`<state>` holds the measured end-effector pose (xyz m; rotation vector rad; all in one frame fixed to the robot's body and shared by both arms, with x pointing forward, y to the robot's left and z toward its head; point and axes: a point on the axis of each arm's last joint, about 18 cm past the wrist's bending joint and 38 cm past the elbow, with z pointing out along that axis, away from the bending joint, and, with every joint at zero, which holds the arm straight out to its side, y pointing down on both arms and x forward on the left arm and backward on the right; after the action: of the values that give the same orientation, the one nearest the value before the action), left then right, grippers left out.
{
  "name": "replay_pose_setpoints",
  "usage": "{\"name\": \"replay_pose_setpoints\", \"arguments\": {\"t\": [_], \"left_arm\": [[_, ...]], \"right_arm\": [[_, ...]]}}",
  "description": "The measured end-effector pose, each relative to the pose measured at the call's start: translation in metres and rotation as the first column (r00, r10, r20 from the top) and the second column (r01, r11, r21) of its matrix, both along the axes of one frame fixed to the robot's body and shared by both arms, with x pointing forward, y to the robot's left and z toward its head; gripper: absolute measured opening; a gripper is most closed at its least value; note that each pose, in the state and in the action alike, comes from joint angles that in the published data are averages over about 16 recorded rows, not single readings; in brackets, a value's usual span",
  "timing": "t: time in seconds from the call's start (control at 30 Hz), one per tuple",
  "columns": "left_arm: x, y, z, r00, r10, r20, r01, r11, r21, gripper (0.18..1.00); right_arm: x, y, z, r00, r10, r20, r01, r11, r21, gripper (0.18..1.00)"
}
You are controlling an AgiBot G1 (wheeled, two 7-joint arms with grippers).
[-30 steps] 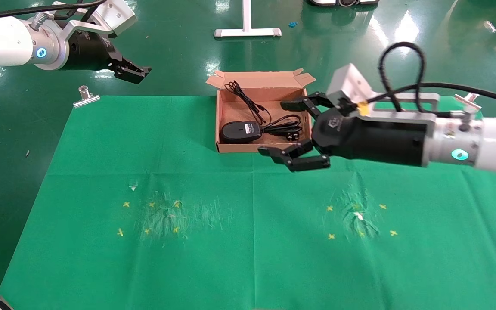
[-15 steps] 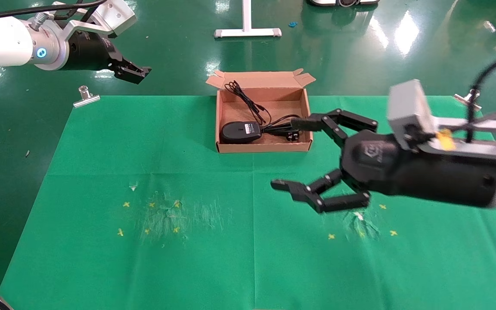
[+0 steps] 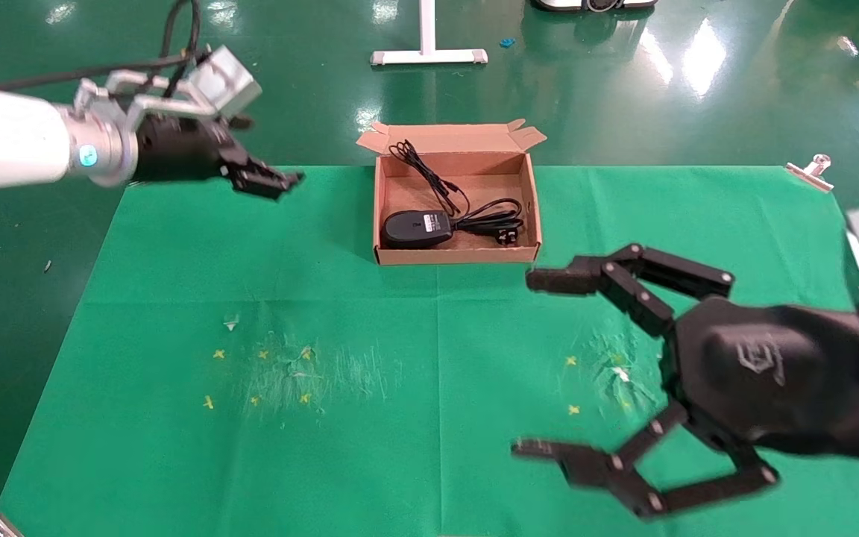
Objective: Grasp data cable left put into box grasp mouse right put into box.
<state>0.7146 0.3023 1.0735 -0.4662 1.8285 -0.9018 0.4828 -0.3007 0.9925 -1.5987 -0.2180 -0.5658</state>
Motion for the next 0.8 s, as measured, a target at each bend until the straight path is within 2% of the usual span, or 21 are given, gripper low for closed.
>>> {"name": "replay_pose_setpoints", "arguments": {"t": [0.2, 0.4, 0.6, 0.8], "left_arm": [[-0.016, -0.007, -0.025, 0.992, -0.117, -0.046, 0.113, 0.99, -0.079, 1.001], [-0.036, -0.012, -0.044, 0.97, -0.235, -0.066, 0.223, 0.963, -0.151, 1.001], [-0.061, -0.015, -0.058, 0.935, -0.348, -0.064, 0.328, 0.921, -0.212, 1.001], [-0.089, -0.015, -0.068, 0.89, -0.454, -0.044, 0.429, 0.866, -0.258, 1.001]], "right_arm": [[-0.007, -0.001, 0.0, 1.0, 0.017, -0.001, -0.017, 1.0, 0.0, 1.001], [-0.007, -0.001, 0.0, 1.0, 0.017, -0.001, -0.017, 1.0, 0.0, 1.001], [-0.007, -0.001, 0.0, 1.0, 0.017, -0.001, -0.017, 1.0, 0.0, 1.001], [-0.007, -0.001, 0.0, 1.0, 0.017, -0.001, -0.017, 1.0, 0.0, 1.001]]}}
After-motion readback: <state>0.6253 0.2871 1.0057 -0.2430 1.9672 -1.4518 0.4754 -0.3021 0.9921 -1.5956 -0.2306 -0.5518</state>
